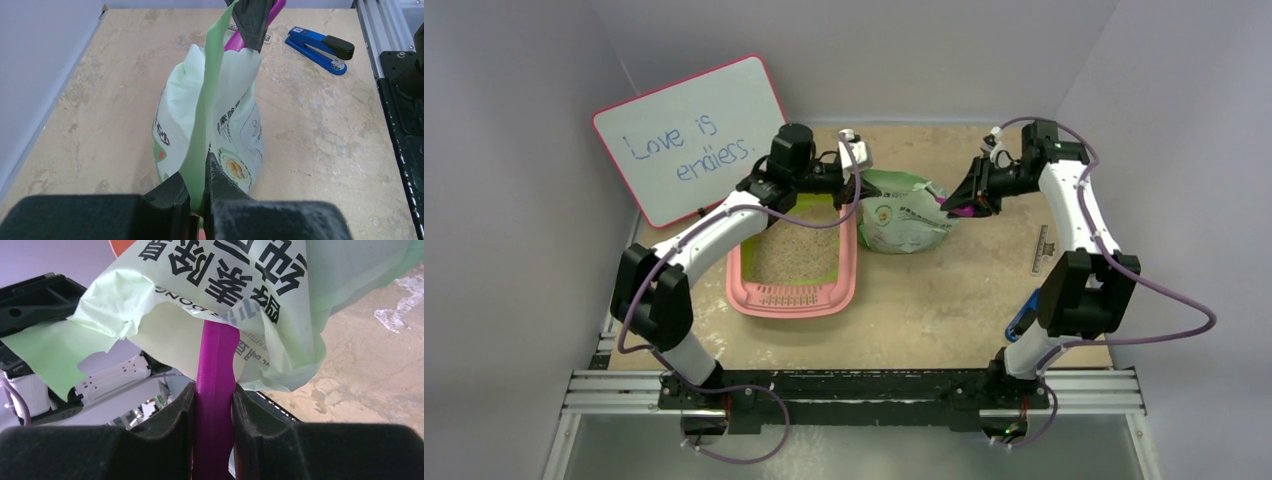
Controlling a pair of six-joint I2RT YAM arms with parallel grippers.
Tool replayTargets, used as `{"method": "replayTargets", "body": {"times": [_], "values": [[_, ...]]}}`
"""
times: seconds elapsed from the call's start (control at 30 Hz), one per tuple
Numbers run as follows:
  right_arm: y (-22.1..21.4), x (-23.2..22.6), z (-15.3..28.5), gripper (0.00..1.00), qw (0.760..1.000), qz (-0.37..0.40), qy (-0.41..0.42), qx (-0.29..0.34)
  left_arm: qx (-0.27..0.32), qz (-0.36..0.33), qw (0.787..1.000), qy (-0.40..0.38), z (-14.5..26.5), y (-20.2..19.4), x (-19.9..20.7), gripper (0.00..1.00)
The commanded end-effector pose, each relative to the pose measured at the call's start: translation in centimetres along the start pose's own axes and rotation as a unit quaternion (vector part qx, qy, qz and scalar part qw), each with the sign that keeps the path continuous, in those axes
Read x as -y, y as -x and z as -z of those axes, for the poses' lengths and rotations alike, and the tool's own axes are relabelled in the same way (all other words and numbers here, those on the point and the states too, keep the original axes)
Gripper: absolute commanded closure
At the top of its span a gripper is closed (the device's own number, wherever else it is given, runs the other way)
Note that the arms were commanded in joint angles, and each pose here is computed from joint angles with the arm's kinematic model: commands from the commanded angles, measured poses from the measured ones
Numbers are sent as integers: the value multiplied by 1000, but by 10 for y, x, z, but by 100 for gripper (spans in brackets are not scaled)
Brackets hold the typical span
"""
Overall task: Fill the litter box with clean litter
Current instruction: 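Scoop the cat litter from the cat litter bag.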
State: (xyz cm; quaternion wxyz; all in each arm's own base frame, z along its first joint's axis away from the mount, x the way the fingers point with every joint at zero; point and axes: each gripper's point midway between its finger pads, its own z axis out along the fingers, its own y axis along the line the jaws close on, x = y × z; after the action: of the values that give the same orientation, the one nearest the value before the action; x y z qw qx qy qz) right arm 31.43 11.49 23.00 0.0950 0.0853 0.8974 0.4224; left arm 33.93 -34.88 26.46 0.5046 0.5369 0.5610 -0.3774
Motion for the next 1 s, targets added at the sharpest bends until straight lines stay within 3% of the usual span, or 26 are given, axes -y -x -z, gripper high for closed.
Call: {"method": "replayTargets", "body": {"times": [0.0, 0.33, 0.97], "values": [[9, -40, 8, 100, 983, 115, 135, 39, 80, -34, 996, 14, 3, 53, -8, 100], [-2, -48, 43, 100, 964, 122, 216, 101, 135, 14, 989, 53, 7, 67, -32, 100], [-29, -19, 53, 100, 966, 104, 185, 150, 151, 9, 987, 59, 16, 78, -31, 100]]}}
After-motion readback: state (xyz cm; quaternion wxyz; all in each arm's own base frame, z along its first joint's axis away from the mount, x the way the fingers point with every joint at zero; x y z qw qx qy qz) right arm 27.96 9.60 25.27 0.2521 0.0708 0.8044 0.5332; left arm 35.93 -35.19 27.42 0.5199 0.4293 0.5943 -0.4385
